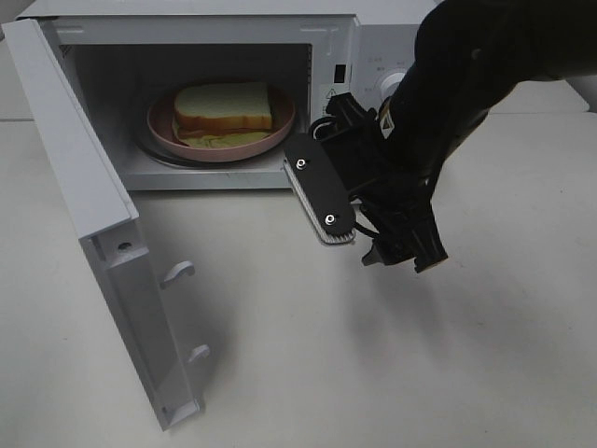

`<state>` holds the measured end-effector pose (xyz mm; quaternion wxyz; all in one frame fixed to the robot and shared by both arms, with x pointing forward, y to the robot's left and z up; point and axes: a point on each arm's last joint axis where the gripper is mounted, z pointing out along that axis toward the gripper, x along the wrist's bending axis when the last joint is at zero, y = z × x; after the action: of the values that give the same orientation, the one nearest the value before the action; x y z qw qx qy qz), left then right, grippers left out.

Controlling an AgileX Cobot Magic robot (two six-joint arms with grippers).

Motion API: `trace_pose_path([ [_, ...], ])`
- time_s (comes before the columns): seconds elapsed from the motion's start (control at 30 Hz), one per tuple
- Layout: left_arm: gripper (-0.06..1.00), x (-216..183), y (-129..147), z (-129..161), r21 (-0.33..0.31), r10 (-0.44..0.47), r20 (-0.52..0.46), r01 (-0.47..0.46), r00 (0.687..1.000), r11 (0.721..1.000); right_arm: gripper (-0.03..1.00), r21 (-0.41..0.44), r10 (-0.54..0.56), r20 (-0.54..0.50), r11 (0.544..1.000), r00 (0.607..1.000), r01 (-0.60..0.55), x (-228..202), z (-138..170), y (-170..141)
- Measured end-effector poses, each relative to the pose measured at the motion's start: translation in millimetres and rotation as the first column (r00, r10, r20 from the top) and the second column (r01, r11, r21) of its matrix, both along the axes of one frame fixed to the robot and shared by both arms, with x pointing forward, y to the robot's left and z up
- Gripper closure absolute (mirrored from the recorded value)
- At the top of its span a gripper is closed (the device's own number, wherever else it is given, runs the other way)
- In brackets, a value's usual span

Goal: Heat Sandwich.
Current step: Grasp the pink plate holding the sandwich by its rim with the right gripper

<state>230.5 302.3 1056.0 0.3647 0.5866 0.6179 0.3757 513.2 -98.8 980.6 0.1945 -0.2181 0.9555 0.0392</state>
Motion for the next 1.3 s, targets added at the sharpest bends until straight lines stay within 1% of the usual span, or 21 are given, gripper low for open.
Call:
trace_pose_path([
  [0.13,-0.05,0.0,0.0,0.0,0.000,0.000,0.000,0.000,1.000,1.000,0.10,0.005,-0.001,0.004,1.000,1.000,0.001,6.7,-1.0,5.6],
  [0.23,-0.05,0.0,0.0,0.0,0.000,0.000,0.000,0.000,1.000,1.000,0.10,0.032,-0.004,0.025,0.999,1.000,0.003,14.6,2.3,12.5],
  [0.6,-0.05,0.1,0.0,-0.3,0.000,0.000,-0.001,0.000,1.000,1.000,0.12,0.073,-0.008,0.063,0.997,0.998,0.004,37.2,5.1,30.6],
  [1.17,-0.05,0.1,0.0,-0.3,0.000,0.000,-0.001,0.000,1.000,1.000,0.14,0.136,-0.032,0.117,0.991,0.993,0.016,90.5,-16.9,71.9],
  [1.3,-0.05,0.1,0.0,-0.3,0.000,0.000,-0.001,0.000,1.000,1.000,0.14,0.152,-0.054,0.116,0.988,0.992,0.036,101.6,-24.9,80.4],
])
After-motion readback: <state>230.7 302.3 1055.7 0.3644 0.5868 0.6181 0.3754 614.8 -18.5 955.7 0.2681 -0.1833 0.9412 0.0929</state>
